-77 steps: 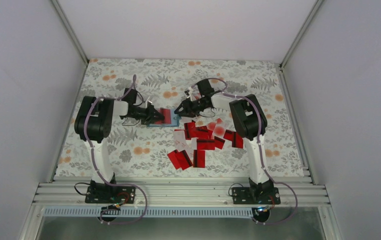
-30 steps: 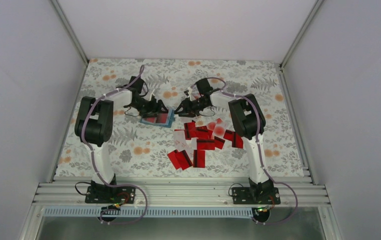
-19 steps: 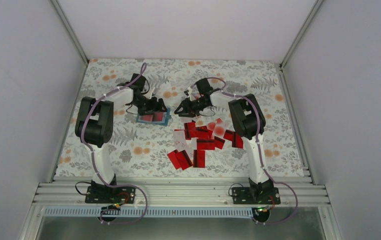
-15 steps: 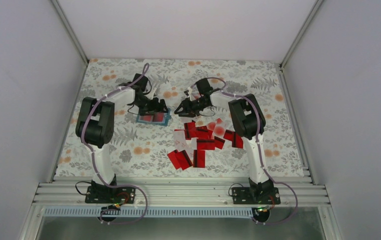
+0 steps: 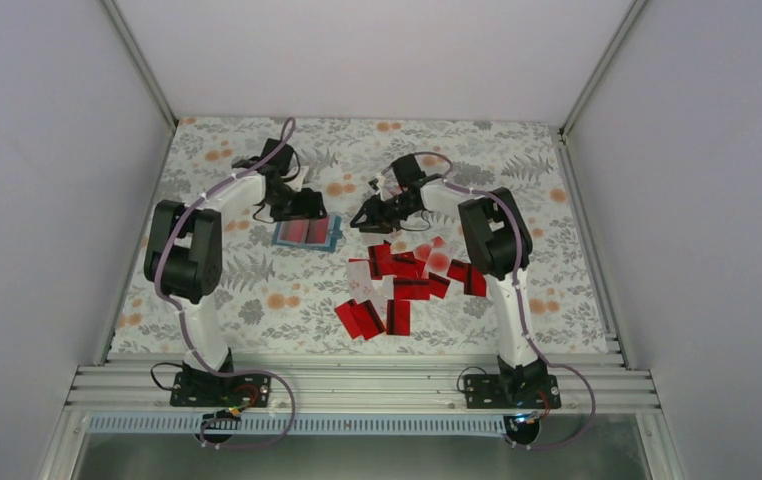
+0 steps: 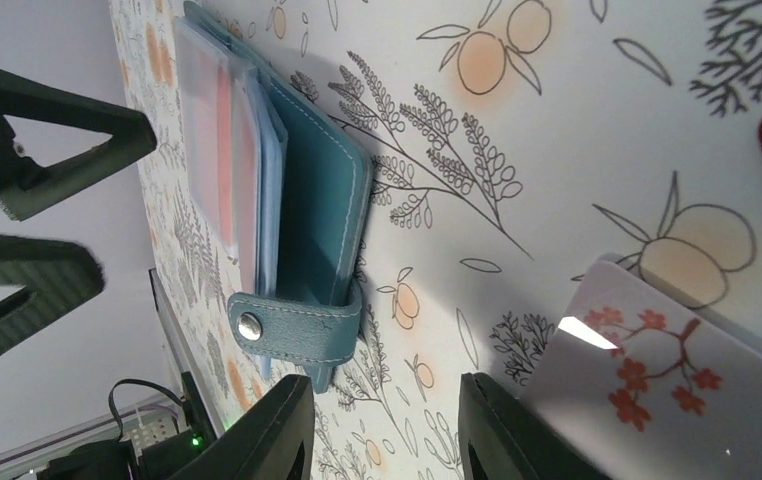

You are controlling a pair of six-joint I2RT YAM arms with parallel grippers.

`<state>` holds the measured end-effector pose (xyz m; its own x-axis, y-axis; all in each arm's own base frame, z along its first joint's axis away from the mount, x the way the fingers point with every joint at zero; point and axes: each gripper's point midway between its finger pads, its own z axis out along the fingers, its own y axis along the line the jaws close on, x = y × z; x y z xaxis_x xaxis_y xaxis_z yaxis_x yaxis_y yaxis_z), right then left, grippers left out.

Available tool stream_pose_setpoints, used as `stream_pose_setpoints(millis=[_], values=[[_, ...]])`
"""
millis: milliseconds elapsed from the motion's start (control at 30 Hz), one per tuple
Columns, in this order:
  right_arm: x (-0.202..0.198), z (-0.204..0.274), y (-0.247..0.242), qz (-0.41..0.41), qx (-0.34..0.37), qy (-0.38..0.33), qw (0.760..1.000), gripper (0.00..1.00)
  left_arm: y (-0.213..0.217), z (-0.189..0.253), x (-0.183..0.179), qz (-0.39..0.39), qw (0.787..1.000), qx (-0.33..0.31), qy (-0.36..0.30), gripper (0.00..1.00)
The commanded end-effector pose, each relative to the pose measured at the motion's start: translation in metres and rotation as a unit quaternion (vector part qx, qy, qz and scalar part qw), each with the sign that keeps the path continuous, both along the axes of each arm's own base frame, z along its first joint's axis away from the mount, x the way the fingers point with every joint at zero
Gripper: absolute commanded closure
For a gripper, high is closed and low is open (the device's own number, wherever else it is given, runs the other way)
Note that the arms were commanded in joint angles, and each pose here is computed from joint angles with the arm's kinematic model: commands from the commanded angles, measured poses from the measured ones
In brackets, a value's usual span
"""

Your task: Put the credit cards into the card holder

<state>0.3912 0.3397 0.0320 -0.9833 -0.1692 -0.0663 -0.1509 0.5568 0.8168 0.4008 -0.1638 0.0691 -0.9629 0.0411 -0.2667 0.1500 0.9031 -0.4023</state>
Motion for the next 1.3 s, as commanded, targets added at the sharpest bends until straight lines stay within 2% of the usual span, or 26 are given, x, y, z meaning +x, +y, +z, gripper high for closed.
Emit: stream_pose_setpoints(millis=[0,300,433,633,833,1067,1267], values=[[0.005,0.037,0.0,0.005,0.005,-0.045,0.999,0.62,0.013,-0.004,0.011,-0.003,0.999,0.044,-0.016,0.22],[-0.007,0.052,-0.015,0.001,-0.01,-0.07,0.998,0.62,0.053,-0.042,0.002,0.013,0.991,0.136,0.003,0.22],[-0.01,0.058,-0.02,0.003,-0.012,-0.076,0.997,0.62,0.059,-0.058,-0.007,0.023,0.988,0.151,0.019,0.29],[-0.012,0.074,-0.021,0.008,-0.007,-0.09,0.996,0.62,0.052,-0.065,-0.022,0.031,0.99,0.137,0.035,0.35],[-0.011,0.086,-0.017,0.01,0.009,-0.09,0.996,0.61,0.031,-0.066,-0.04,0.041,0.991,0.118,0.054,0.36],[-0.012,0.099,-0.01,0.015,0.036,-0.085,0.996,0.6,0.006,-0.051,-0.057,0.065,0.991,0.089,0.07,0.36],[-0.012,0.088,0.006,0.025,0.048,-0.057,0.997,0.59,0.0,-0.027,-0.053,0.076,0.993,0.071,0.059,0.36]])
